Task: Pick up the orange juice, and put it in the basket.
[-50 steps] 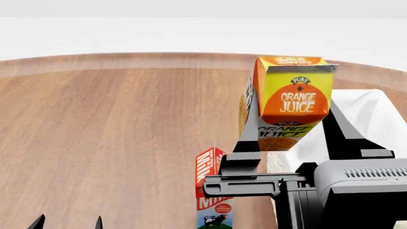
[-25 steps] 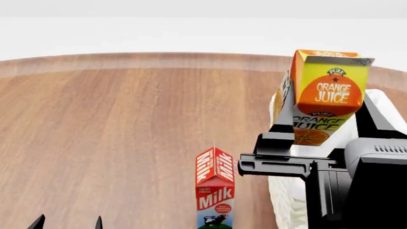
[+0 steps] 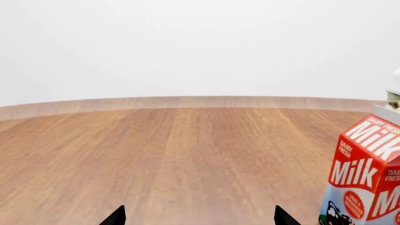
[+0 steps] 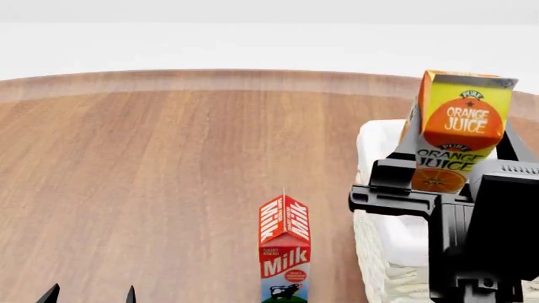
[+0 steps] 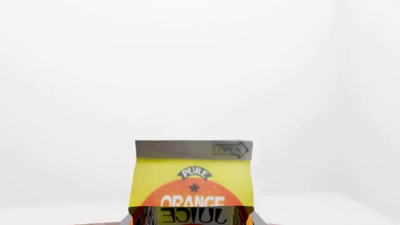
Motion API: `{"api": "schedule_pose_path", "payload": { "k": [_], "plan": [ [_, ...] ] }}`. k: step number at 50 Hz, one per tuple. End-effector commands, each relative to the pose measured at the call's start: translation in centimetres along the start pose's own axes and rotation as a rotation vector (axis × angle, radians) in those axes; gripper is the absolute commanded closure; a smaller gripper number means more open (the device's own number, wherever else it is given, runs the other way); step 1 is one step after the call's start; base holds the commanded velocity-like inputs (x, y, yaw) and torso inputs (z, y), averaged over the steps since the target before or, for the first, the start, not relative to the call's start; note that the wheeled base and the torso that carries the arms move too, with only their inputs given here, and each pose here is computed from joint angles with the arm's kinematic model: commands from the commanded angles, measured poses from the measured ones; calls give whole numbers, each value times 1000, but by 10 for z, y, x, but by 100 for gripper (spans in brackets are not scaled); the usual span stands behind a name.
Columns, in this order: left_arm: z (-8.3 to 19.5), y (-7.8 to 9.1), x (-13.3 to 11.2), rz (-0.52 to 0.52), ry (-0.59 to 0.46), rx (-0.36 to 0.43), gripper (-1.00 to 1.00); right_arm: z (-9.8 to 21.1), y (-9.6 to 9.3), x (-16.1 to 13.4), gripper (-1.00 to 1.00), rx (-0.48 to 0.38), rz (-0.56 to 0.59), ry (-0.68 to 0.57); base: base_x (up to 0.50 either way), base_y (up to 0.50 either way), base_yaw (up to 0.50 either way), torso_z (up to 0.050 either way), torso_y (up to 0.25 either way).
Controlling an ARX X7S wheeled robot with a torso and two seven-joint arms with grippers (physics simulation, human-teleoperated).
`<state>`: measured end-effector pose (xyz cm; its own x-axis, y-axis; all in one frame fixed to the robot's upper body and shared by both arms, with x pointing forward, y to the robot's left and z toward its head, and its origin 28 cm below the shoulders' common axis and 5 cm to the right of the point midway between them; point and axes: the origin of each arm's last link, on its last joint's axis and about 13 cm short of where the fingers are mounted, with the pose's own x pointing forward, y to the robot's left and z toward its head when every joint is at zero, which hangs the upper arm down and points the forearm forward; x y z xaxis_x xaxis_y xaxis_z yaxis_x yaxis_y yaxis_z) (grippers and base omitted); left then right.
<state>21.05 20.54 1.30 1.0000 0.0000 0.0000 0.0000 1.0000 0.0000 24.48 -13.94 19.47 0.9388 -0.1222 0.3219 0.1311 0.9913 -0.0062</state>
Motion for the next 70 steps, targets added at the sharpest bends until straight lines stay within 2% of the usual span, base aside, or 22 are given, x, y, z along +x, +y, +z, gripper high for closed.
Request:
{"api": "schedule_pose_path", "payload": {
  "k": [1,30,33,51,70],
  "plan": [
    [0,0,0,0,0,0,-100,-10,-4,12,100,-77,-28,6,0,0,0,10,0],
    [0,0,0,0,0,0,-100,-61,-4,42,100,-91,-87,73,0,0,0,0,1],
    [0,0,0,0,0,0,-100,-62,-5,43,100,-55,-91,77,0,0,0,0,0],
    [0,0,0,0,0,0,-100,-76,-4,51,100,-60,-109,89,0,0,0,1,1],
    [0,0,0,0,0,0,-100,-94,1,69,100,-120,-125,122,0,0,0,0,1]
  ]
}}
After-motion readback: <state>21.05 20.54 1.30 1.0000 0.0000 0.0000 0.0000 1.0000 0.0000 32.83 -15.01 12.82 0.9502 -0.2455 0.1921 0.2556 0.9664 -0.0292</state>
